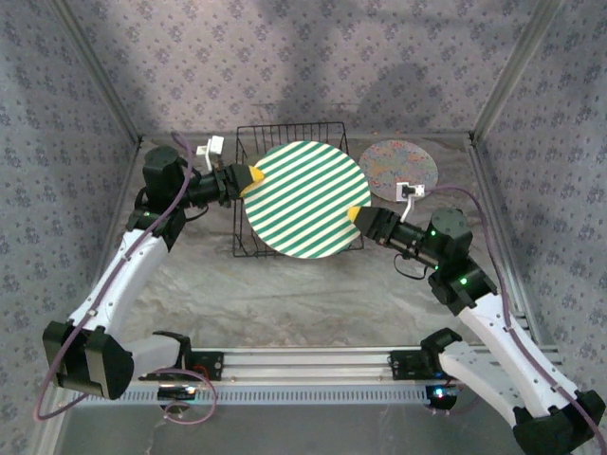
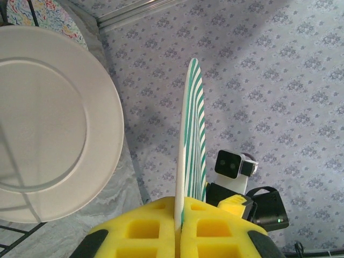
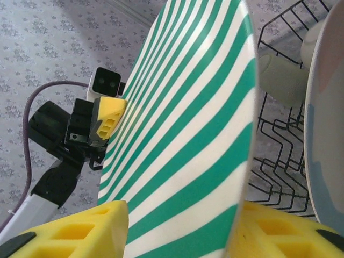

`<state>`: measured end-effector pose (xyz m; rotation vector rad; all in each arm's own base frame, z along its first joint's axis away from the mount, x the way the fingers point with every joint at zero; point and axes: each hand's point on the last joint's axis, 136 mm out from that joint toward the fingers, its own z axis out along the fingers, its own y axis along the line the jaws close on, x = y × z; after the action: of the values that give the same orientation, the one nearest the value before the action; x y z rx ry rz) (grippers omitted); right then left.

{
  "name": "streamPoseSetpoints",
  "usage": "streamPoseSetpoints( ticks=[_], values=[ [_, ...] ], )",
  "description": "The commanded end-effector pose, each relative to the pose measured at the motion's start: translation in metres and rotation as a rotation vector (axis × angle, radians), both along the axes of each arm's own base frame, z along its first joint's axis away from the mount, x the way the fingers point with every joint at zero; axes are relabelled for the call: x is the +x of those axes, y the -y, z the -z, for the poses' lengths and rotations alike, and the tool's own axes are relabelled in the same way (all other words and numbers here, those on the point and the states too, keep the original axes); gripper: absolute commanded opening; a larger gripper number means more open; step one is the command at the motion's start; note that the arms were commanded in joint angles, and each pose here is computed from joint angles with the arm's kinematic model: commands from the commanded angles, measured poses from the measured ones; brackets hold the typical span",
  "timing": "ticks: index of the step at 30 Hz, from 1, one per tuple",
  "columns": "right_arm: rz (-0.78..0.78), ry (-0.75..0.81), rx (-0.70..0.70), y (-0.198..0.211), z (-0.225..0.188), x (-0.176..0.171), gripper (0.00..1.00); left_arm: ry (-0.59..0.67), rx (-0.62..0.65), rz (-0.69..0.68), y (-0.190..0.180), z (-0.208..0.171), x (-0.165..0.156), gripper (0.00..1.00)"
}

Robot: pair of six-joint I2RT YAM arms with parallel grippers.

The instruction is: Unload the mixed dishes from the dish rack

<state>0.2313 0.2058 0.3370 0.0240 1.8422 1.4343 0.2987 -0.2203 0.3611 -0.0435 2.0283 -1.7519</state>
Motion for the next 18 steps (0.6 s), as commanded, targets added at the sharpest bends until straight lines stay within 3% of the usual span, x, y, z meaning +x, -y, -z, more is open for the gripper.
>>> streamPoseSetpoints(
  ticks=[1,16,18],
  values=[
    [0.008,0.054,0.028,0.0006,-0.0204,-0.0012,0.44,0.071,-0.011,0.021,0.0014,-0.0121,-0.0081,0.00],
    [0.016,0.021,0.024,-0.0009,-0.0121,0.0028,0.00,0.067,0.003,0.018,0.0020,-0.0056,-0.0052,0.00],
    [0.020,0.014,0.021,-0.0008,-0.0108,0.0037,0.00,0.070,0.006,0.018,0.0020,-0.0052,-0.0048,0.08]
  ],
)
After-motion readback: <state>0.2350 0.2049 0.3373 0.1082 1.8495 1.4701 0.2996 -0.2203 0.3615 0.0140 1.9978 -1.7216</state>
